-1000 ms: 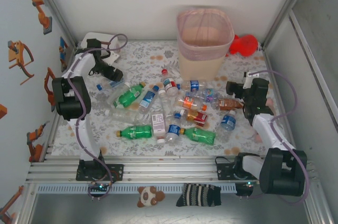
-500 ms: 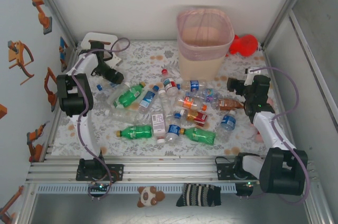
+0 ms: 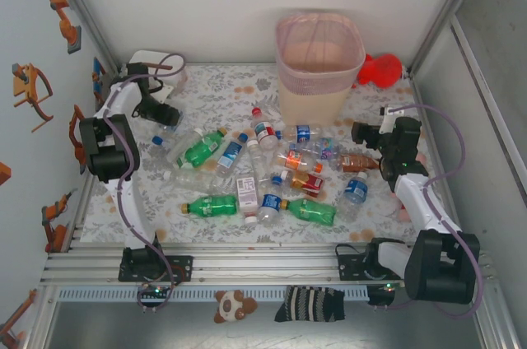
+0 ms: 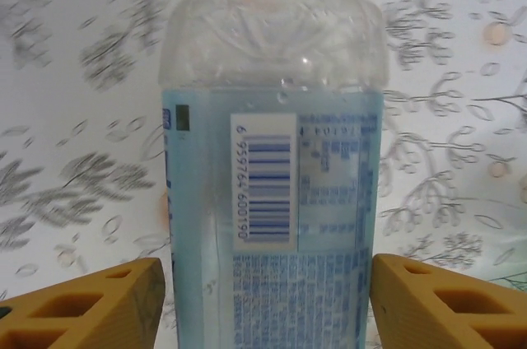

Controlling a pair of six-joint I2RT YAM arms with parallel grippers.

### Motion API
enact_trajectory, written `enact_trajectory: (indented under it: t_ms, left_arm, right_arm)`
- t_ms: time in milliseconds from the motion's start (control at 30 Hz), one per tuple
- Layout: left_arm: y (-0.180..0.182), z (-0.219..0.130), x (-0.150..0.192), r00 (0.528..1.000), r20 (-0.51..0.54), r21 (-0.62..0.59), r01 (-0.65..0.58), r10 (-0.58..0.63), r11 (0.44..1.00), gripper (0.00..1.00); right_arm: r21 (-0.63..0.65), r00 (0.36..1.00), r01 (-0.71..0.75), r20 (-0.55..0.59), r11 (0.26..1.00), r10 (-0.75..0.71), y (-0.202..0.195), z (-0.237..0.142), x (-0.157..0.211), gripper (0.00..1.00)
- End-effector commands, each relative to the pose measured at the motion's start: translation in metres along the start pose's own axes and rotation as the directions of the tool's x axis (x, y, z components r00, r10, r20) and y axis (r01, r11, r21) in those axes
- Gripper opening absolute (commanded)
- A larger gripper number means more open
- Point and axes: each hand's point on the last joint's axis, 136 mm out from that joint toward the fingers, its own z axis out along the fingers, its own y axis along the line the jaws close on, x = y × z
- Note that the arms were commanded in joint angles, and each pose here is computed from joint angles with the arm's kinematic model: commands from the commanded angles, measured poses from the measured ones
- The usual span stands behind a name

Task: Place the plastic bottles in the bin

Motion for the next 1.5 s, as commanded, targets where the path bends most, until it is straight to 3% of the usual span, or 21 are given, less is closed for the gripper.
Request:
enact_trajectory:
  t_ms: [0, 133, 600, 900, 1033, 1233, 1367, 1467]
  left_arm:
    - [0.001, -0.013, 0.007, 0.995, -0.004, 0.036, 0.097, -0.097, 0.995, 0.75]
    - [-0.003, -0.013, 0.02, 0.994, -0.045, 0.043, 0.103, -0.101, 0.994, 0.8]
    - [-0.004, 0.013, 0.045, 0.982, -0.173, 0.0, 0.077, -0.076, 0.997, 0.73]
    - [0.003, 0.002, 0.042, 0.984, -0.159, -0.043, 0.077, -0.083, 0.996, 0.6]
    - [0.002, -0.019, 0.03, 0.991, -0.092, -0.048, 0.093, -0.098, 0.994, 0.57]
    - [-0.013, -0.073, 0.0, 0.98, 0.134, 0.026, 0.148, -0.15, 0.989, 0.54]
    - [-0.037, -0.115, -0.02, 0.942, 0.293, 0.111, 0.135, -0.163, 0.985, 0.54]
    - [-0.06, -0.149, -0.038, 0.884, 0.424, 0.22, 0.113, -0.199, 0.969, 0.56]
  right_arm:
    - [-0.023, 1.0, -0.01, 0.028, 1.0, 0.011, 0.004, -0.002, -0.016, 0.95]
    - [-0.029, 1.0, -0.012, 0.028, 1.0, 0.013, 0.005, -0.002, -0.016, 0.95]
    - [-0.025, 1.0, -0.026, 0.017, 0.999, 0.026, 0.004, 0.001, -0.012, 0.95]
    - [-0.023, 0.999, -0.041, 0.024, 0.999, 0.041, 0.003, 0.0, -0.016, 0.94]
    - [-0.042, 0.998, -0.054, 0.03, 0.998, 0.055, 0.007, -0.004, -0.024, 0.93]
    - [-0.128, 0.995, -0.085, 0.046, 0.988, 0.091, 0.025, -0.019, -0.054, 0.9]
    - [-0.235, 0.992, -0.109, 0.042, 0.966, 0.122, 0.047, -0.032, -0.074, 0.89]
    - [-0.338, 0.992, -0.098, 0.048, 0.936, 0.121, 0.067, -0.042, -0.089, 0.87]
